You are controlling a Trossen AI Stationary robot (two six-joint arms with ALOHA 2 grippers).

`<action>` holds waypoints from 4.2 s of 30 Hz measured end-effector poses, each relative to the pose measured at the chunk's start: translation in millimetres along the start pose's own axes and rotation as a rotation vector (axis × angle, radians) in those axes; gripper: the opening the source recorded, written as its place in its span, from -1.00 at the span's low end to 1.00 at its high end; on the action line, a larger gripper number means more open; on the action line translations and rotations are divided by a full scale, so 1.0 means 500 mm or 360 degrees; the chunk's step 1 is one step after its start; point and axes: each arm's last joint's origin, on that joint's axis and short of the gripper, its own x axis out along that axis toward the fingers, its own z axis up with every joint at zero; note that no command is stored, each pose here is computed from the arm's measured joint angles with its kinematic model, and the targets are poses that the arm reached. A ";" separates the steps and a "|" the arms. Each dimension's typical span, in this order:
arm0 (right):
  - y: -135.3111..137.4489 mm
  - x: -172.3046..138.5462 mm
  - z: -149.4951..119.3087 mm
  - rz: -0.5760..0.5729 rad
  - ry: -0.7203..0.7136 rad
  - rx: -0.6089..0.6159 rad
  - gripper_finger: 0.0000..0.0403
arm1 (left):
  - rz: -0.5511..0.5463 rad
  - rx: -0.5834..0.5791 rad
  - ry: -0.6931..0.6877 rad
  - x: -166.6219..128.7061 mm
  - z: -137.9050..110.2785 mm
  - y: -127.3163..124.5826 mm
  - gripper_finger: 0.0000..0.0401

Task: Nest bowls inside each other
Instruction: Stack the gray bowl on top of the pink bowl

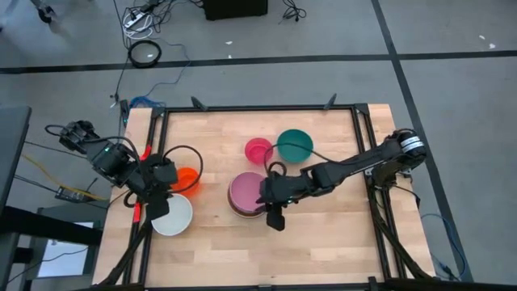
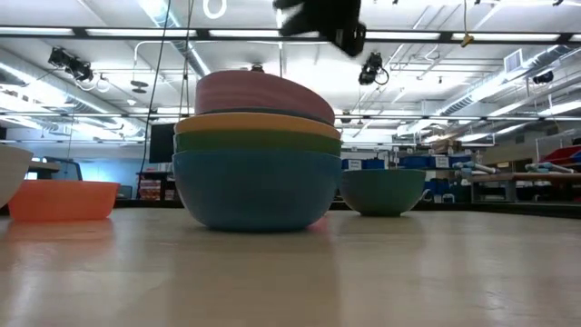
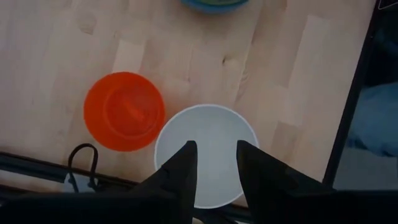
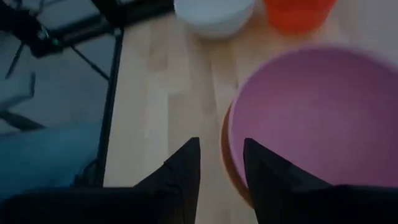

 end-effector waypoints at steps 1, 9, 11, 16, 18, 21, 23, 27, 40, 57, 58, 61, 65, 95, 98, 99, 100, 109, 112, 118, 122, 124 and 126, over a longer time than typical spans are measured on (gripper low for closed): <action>0.004 -0.013 0.007 -0.0009 -0.0039 -0.0021 -0.46 | -0.0001 -0.0008 -0.0001 0.000 0.000 0.000 -0.39; 0.035 -0.156 0.030 -0.0247 -0.0354 -0.0149 -0.46 | 0.0045 0.0068 0.0115 0.055 -0.017 -0.033 -0.39; 0.043 -0.193 0.030 -0.0292 -0.0415 -0.0155 -0.46 | -0.0007 0.0071 0.0170 0.094 -0.030 -0.051 -0.39; 0.053 -0.261 0.024 -0.0364 -0.0519 -0.0136 -0.46 | -0.0090 0.0032 0.0212 0.195 -0.067 -0.089 -0.39; 0.057 -0.274 0.022 -0.0375 -0.0549 -0.0126 -0.46 | -0.0091 0.0037 0.0231 0.230 -0.083 -0.098 -0.39; 0.058 -0.278 0.021 -0.0380 -0.0557 -0.0124 -0.46 | -0.0174 0.0080 0.0278 0.258 -0.102 -0.115 -0.39; 0.057 -0.276 0.020 -0.0388 -0.0548 -0.0128 -0.46 | -0.0211 0.0098 0.0291 0.268 -0.112 -0.124 -0.39; 0.052 -0.260 0.020 -0.0425 -0.0517 -0.0134 -0.46 | -0.0138 0.0056 0.0307 0.286 -0.124 -0.124 -0.39; 0.044 -0.234 0.014 -0.0465 -0.0430 -0.0130 -0.47 | -0.0131 -0.0031 0.0307 0.334 -0.144 -0.120 -0.39; 0.040 -0.232 0.013 -0.0480 -0.0415 -0.0121 -0.47 | -0.0022 0.0004 0.0169 0.368 -0.151 -0.112 -0.93; 0.040 -0.232 0.013 -0.0481 -0.0412 -0.0123 -0.47 | -0.0036 0.0018 0.0164 0.369 -0.151 -0.114 -0.93; 0.039 -0.232 0.013 -0.0484 -0.0410 -0.0123 -0.47 | -0.0065 0.0069 0.0148 0.359 -0.145 -0.122 -0.95; 0.038 -0.232 0.014 -0.0491 -0.0409 -0.0131 -0.47 | -0.0192 0.0199 0.0098 0.320 -0.122 -0.152 -0.97; -0.030 -0.239 -0.020 -0.1076 -0.0234 0.0006 -0.47 | -0.0060 0.0911 -0.0754 0.190 0.220 -0.076 -0.97; -0.031 -0.240 -0.019 -0.1097 -0.0251 0.0011 -0.47 | -0.0160 0.0964 -0.0734 0.216 0.238 -0.083 -0.97; -0.031 -0.240 -0.019 -0.1100 -0.0253 0.0011 -0.47 | -0.0182 0.0980 -0.0712 0.225 0.242 -0.085 -0.97; -0.031 -0.240 -0.019 -0.1100 -0.0253 0.0011 -0.47 | -0.0196 0.0990 -0.0677 0.236 0.244 -0.087 -0.97; -0.032 -0.240 -0.020 -0.1104 -0.0246 0.0007 -0.47 | -0.0248 0.0879 -0.0362 0.310 0.246 -0.091 -0.92; -0.032 -0.240 -0.020 -0.1104 -0.0245 0.0007 -0.47 | -0.0256 0.0849 -0.0395 0.308 0.249 -0.093 -0.79; -0.036 -0.240 -0.020 -0.1102 -0.0227 0.0018 -0.47 | -0.0260 0.0787 -0.0427 0.292 0.255 -0.094 -0.56; -0.048 -0.238 -0.017 -0.1098 -0.0195 0.0056 -0.47 | -0.0259 0.0733 -0.0400 0.276 0.258 -0.094 -0.45; -0.056 -0.236 -0.016 -0.1093 -0.0180 0.0104 -0.47 | -0.0257 0.0728 -0.0391 0.266 0.260 -0.095 -0.42; -0.071 -0.230 -0.021 -0.1099 -0.0141 0.0166 -0.47 | -0.0267 0.0727 -0.0420 0.258 0.265 -0.097 -0.41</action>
